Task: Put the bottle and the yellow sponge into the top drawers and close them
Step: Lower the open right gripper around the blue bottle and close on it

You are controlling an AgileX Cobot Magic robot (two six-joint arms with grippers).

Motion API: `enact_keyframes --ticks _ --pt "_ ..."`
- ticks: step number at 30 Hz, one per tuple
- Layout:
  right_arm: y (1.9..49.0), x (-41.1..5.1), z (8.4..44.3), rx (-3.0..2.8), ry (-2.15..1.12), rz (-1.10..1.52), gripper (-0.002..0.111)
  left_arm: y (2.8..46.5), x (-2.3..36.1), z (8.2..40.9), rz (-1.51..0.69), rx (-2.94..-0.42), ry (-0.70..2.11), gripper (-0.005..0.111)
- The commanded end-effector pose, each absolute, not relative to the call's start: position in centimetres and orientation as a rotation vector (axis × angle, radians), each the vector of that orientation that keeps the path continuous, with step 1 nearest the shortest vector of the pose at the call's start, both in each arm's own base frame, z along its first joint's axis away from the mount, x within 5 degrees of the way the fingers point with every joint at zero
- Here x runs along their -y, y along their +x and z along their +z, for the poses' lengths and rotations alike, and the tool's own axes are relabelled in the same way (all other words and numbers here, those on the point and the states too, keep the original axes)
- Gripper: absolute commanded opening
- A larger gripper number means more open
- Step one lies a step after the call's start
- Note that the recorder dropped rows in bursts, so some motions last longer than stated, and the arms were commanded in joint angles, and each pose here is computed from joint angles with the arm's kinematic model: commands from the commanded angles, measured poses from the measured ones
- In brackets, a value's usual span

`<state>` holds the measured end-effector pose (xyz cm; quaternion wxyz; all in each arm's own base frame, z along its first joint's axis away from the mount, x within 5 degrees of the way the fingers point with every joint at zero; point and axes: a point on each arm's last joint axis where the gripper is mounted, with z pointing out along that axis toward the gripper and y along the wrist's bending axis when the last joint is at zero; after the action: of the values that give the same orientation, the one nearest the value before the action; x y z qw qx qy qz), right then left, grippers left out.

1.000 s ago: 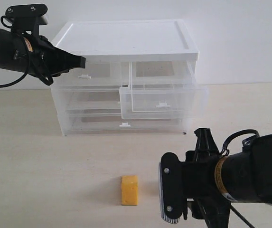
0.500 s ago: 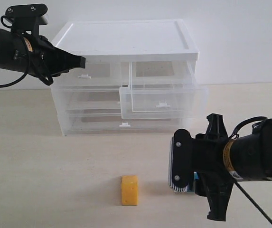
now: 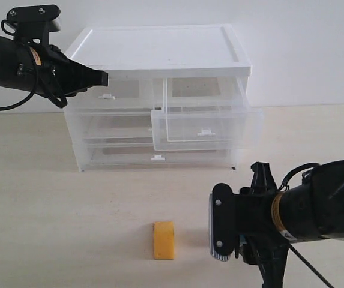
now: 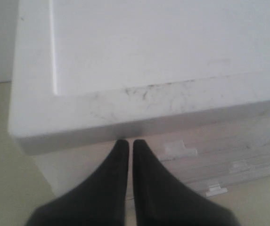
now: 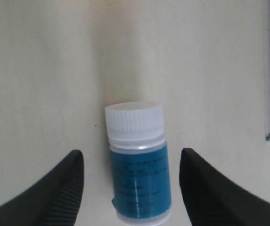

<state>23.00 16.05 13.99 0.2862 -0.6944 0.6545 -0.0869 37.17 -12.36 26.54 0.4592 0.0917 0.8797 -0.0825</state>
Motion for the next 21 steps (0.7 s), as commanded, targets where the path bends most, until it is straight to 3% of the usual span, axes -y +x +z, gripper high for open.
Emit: enact_keyframes --ticks 1,9,16,18,21 --pt "23.3 -16.1 13.1 -1.725 -1.917 -0.246 0.054 37.9 12.4 26.5 -0.21 -2.112 0.241 0.004" --pt "25.4 -17.2 14.0 -1.724 -1.879 -0.304 0.054 37.9 12.5 26.5 -0.211 -2.11 0.241 0.004" --pt "25.5 -17.0 10.8 -1.793 -1.973 -0.312 0.054 37.9 12.5 26.5 -0.211 -2.11 0.241 0.004" --pt "25.5 -17.0 10.8 -1.807 -1.961 -0.304 0.046 37.9 12.5 26.5 -0.211 -2.11 0.241 0.004" --pt "25.4 -17.0 10.8 -1.808 -1.963 -0.31 0.016 37.9 12.5 26.5 -0.211 -2.11 0.241 0.004"
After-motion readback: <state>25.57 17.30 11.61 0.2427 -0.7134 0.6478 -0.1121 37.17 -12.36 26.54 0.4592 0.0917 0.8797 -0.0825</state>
